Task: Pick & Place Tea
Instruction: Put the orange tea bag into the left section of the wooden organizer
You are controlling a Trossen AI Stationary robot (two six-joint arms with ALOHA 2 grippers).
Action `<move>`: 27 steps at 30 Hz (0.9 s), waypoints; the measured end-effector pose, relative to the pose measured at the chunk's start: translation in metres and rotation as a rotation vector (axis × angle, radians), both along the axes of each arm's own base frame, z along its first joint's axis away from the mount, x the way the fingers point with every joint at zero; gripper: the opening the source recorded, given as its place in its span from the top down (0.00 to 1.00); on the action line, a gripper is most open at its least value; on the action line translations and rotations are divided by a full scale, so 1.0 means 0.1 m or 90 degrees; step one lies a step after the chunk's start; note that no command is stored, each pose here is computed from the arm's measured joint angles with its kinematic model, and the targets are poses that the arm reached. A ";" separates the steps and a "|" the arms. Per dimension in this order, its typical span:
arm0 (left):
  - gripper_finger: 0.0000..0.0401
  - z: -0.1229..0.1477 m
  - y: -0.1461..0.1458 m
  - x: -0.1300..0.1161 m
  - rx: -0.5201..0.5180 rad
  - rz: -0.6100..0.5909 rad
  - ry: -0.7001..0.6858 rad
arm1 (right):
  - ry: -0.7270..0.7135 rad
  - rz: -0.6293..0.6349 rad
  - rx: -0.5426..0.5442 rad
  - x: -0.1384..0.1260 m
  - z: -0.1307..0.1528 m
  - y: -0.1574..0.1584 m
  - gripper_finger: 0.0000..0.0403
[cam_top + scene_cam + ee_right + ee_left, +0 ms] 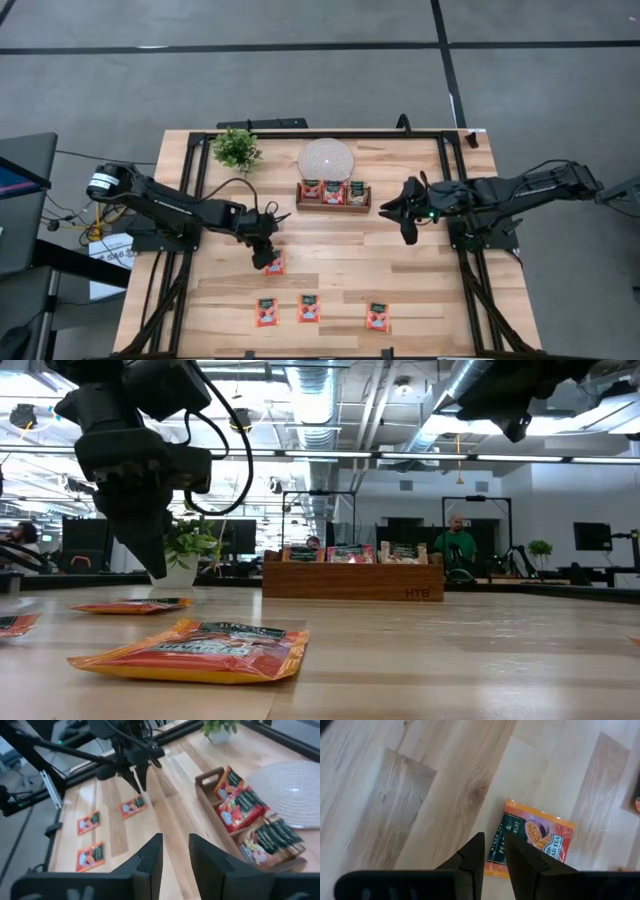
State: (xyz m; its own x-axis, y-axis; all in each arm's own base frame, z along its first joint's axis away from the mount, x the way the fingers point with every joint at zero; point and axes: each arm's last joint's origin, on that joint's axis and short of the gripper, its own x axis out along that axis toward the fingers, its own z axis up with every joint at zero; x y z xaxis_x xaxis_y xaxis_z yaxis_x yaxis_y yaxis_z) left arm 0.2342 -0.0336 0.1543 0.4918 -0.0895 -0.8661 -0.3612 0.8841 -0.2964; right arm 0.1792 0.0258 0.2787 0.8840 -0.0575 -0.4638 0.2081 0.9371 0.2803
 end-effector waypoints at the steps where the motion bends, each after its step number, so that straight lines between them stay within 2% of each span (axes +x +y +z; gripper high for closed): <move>1: 0.84 0.00 -0.01 0.00 -0.004 0.002 0.001 | 0.002 -0.004 -0.004 -0.02 0.00 -0.01 0.79; 5: 0.84 0.00 -0.05 -0.01 -0.006 -0.004 0.002 | -0.007 -0.019 -0.022 -0.15 -0.01 -0.03 0.79; 7: 0.84 0.00 -0.06 -0.02 -0.005 -0.007 0.006 | -0.046 -0.012 -0.021 -0.21 -0.07 -0.03 0.79; 15: 0.84 -0.01 -0.06 -0.03 0.006 0.000 0.018 | -0.169 0.019 0.017 -0.43 -0.55 0.01 0.79; 21: 0.84 -0.01 -0.04 -0.03 0.012 0.005 0.017 | -0.183 0.024 0.040 -0.53 -0.80 -0.01 0.79; 27: 0.84 -0.01 -0.04 -0.03 0.016 0.004 0.016 | -0.181 0.001 0.029 -0.57 -0.89 -0.05 0.79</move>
